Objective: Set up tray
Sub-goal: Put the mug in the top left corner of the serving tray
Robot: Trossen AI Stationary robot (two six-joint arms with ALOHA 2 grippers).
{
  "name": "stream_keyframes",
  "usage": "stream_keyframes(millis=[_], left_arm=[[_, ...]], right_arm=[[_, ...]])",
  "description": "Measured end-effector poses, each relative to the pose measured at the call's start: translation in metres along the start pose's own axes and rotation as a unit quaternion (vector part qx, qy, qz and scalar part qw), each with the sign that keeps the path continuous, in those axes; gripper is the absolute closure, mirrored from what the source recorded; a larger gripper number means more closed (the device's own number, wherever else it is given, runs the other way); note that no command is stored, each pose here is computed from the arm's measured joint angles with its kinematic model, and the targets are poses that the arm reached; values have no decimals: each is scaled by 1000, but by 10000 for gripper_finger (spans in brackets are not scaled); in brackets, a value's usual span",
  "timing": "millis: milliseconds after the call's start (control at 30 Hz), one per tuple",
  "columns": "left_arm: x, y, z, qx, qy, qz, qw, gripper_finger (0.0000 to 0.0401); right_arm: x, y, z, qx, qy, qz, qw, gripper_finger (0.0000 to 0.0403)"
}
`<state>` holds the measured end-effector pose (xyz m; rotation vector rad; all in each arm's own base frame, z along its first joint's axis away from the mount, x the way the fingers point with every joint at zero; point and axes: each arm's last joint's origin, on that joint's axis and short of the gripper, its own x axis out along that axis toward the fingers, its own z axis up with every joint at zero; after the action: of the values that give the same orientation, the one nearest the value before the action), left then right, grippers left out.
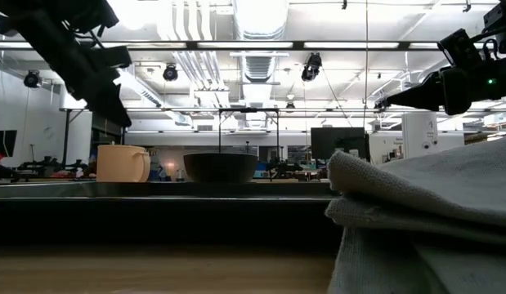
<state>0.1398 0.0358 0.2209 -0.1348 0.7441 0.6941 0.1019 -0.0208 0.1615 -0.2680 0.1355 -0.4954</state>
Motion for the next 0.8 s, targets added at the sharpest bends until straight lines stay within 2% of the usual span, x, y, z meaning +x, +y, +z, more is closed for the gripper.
stream_keyframes(millis=[333,800], left_arm=[[10,7,0,-18,25,27,999,234],[35,4,-5,9,99,42,994,234]], right_arm=[[0,0,0,0,0,0,1000,335],[0,0,0,0,0,0,1000,335]])
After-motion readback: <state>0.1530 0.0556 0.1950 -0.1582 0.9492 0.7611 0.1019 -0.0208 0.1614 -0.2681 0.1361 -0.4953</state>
